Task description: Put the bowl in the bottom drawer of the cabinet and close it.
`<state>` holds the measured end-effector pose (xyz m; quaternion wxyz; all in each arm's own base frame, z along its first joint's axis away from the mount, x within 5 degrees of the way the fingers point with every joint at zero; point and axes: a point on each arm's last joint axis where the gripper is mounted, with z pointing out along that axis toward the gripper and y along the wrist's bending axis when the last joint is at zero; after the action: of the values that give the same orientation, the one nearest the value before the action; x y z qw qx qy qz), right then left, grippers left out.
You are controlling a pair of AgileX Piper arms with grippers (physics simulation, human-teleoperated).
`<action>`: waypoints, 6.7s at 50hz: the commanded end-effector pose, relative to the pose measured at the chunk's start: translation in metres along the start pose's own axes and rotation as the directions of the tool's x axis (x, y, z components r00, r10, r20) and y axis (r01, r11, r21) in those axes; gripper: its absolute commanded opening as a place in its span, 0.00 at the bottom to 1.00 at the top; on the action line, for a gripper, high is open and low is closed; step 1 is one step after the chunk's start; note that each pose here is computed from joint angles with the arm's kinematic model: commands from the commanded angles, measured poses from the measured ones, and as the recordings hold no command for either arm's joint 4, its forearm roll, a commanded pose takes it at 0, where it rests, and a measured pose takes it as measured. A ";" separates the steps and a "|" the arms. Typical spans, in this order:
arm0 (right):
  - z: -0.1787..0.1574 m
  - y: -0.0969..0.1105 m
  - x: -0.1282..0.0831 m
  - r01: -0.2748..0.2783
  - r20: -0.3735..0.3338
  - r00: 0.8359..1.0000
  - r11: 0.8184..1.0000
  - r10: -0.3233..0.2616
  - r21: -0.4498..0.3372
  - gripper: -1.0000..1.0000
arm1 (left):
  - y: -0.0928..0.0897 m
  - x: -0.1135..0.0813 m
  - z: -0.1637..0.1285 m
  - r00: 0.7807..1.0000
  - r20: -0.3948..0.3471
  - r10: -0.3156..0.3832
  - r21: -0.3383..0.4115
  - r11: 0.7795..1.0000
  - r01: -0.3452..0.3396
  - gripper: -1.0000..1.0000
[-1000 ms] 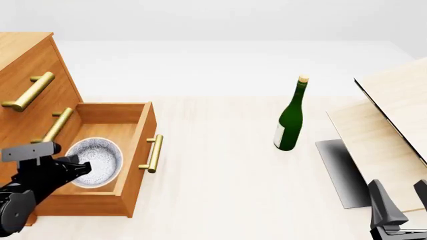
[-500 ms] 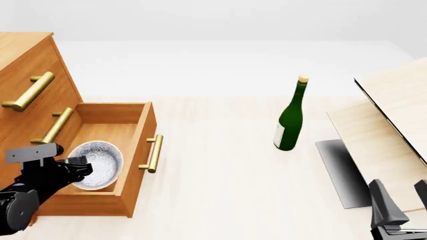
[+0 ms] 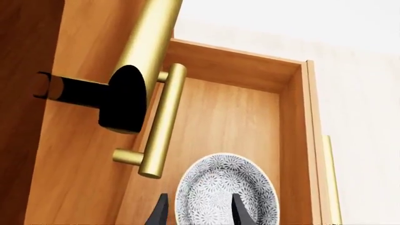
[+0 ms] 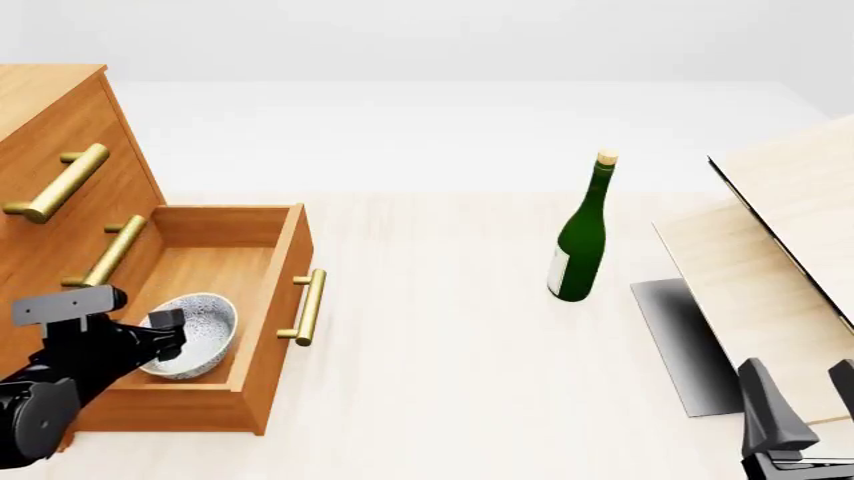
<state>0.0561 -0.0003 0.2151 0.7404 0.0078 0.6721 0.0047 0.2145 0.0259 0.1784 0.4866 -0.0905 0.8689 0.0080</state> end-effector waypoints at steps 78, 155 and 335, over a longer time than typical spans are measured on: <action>0.000 0.000 0.000 -0.002 0.000 1.000 1.000 0.002 0.000 1.00 | -0.019 -0.031 -0.086 0.992 0.121 0.025 0.099 0.994 -0.037 1.00; 0.000 0.000 0.000 -0.003 0.001 1.000 1.000 0.003 0.001 1.00 | -0.084 -0.043 -0.122 0.987 0.130 0.097 0.457 0.877 -0.147 1.00; 0.000 0.000 0.000 -0.004 0.002 1.000 1.000 0.004 0.001 1.00 | -0.093 0.039 -0.021 0.918 -0.332 -0.218 0.243 0.920 0.306 1.00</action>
<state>0.0560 -0.0004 0.2152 0.7411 0.0095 0.6713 0.0057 0.1908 -0.0858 0.1819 0.3785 -0.1226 0.8864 -0.2365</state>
